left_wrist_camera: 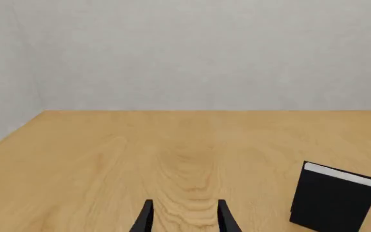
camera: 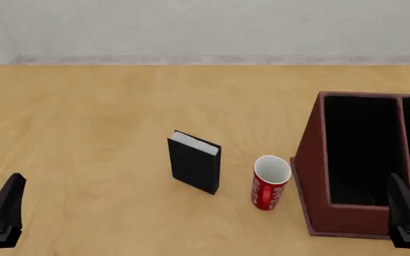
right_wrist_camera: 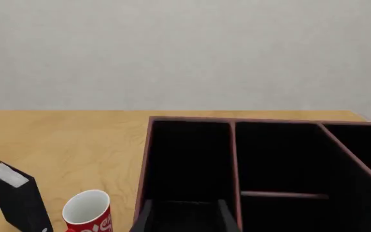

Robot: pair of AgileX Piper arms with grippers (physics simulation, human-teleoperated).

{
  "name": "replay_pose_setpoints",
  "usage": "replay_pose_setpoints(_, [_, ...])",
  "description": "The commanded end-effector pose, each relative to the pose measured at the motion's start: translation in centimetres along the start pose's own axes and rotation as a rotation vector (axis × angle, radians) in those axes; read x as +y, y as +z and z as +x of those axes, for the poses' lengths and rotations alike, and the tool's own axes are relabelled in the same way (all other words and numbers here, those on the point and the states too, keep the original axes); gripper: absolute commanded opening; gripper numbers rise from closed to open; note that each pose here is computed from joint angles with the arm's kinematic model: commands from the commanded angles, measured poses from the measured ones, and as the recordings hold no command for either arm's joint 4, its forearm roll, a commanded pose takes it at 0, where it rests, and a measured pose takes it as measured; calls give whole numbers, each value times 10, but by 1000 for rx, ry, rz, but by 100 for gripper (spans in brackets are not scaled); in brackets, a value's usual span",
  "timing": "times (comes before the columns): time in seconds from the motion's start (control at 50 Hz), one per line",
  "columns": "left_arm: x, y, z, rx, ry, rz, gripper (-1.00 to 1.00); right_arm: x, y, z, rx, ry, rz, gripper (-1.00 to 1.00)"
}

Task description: Pick up the book and place it in the left compartment of the caddy.

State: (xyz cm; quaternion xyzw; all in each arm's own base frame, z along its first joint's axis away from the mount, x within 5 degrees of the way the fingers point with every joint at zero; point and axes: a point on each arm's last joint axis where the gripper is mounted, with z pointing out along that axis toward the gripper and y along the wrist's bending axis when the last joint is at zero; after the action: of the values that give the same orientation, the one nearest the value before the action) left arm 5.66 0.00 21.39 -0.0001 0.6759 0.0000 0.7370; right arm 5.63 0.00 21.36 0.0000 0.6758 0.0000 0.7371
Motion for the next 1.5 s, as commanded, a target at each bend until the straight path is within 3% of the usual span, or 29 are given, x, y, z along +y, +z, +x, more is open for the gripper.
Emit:
replay_pose_setpoints(0.02, [0,0,0,1,0,0,100,0,0,-1,1,0,0,100])
replay_pose_setpoints(0.38, [0,0,-1,2,0,0,100,0,0,-1,1,-18,-2,100])
replay_pose_setpoints(0.5, [0,0,-2,-5,5,1,100,0,0,-8,9,47,-2,100])
replay_pose_setpoints(0.6, [0,0,-1,0,1,0,100,2,2,-29,13,33,-40,100])
replay_pose_setpoints(0.68, [0,0,-1,0,2,0,100,6,13,-38,40,102,-82,100])
replay_pose_setpoints(0.78, [0,0,-1,0,2,0,100,13,30,-58,69,58,-160,100])
replay_pose_setpoints(0.88, [0,0,-1,-1,2,0,100,20,41,-67,109,82,-214,100])
replay_pose_setpoints(1.08, [0,0,-1,-1,3,0,100,38,61,-95,178,23,-331,100])
replay_pose_setpoints(1.12, [0,0,-1,-5,6,0,100,40,64,-104,182,-18,-350,100])
replay_pose_setpoints(1.18, [0,0,-1,-1,3,0,100,43,67,-112,194,-15,-366,100])
replay_pose_setpoints(1.2, [0,0,-1,-4,5,0,100,49,70,-118,195,-34,-405,100])
replay_pose_setpoints(1.22, [0,0,-1,-4,5,0,100,49,70,-118,195,-34,-405,100])
replay_pose_setpoints(1.24, [0,0,-1,-2,3,0,100,60,69,-125,201,-5,-479,100])
replay_pose_setpoints(1.3, [0,0,-1,-3,4,0,100,64,74,-129,214,3,-492,100])
replay_pose_setpoints(1.32, [0,0,-1,-4,5,0,100,71,78,-131,227,-33,-524,100])
replay_pose_setpoints(1.36, [0,0,-1,-2,3,0,100,70,81,-141,216,-28,-513,100])
replay_pose_setpoints(1.5, [0,0,-1,-4,5,0,100,88,96,-168,256,-97,-579,100])
